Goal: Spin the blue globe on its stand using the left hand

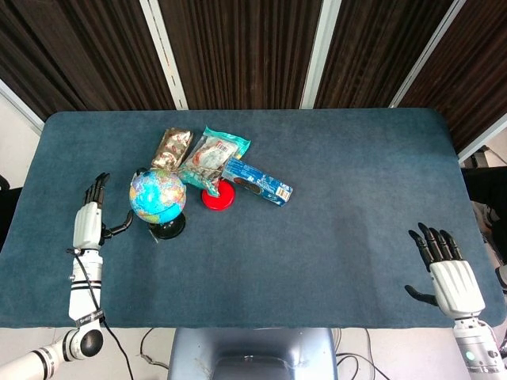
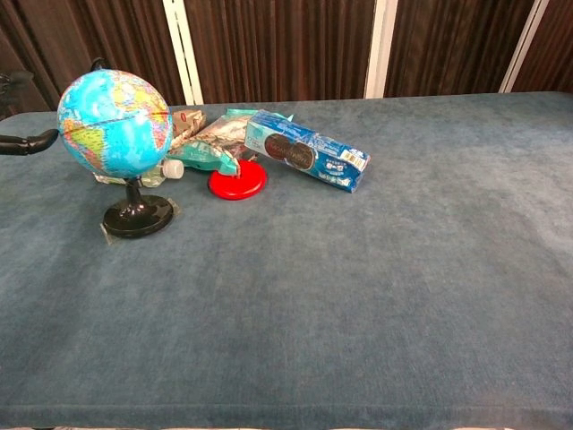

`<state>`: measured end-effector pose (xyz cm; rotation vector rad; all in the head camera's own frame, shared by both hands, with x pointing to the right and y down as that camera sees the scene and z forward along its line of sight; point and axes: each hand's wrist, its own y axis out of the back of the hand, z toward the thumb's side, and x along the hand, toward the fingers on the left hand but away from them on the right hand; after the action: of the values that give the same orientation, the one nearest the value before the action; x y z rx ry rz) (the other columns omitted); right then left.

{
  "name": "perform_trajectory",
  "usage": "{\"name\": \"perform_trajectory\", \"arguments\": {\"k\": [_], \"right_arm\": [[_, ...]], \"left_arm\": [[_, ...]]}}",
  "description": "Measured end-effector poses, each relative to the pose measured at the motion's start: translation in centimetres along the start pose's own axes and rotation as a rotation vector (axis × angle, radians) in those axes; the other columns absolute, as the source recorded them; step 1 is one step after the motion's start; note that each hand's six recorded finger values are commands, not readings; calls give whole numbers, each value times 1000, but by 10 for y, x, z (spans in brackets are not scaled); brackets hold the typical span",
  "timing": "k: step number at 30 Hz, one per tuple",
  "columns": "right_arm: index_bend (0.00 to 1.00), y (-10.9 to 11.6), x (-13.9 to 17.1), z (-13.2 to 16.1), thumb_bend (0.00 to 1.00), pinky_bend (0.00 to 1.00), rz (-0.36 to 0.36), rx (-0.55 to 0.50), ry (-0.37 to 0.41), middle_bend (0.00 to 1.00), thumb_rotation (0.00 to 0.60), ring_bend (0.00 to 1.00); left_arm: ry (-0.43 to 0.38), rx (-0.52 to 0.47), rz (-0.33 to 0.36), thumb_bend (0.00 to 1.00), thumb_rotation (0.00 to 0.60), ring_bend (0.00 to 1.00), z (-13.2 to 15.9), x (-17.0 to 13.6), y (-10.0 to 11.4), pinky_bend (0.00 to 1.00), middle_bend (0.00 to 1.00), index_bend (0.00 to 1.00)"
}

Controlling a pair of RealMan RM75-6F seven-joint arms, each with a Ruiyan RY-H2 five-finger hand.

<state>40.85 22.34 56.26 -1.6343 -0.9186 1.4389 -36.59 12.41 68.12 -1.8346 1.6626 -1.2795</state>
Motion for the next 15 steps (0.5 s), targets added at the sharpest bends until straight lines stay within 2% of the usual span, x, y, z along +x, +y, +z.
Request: {"name": "perform_trajectory", "arguments": {"k": [8, 12, 15], "right_arm": [[0, -1, -1, 1, 150, 0, 3, 4, 2, 0, 600, 0], [0, -2, -1, 1, 150, 0, 3, 4, 2, 0, 600, 0], [0, 0, -1, 1, 150, 0, -1, 2, 0, 0, 600, 0]], "left_arm": [[24, 3, 10, 319, 525, 0, -10, 3, 5, 25, 0, 0], [30, 13, 20, 336, 566, 0, -14, 4, 10, 26, 0, 0], [38, 29, 40, 358, 571, 0, -21, 6, 16, 26, 0, 0]]}}
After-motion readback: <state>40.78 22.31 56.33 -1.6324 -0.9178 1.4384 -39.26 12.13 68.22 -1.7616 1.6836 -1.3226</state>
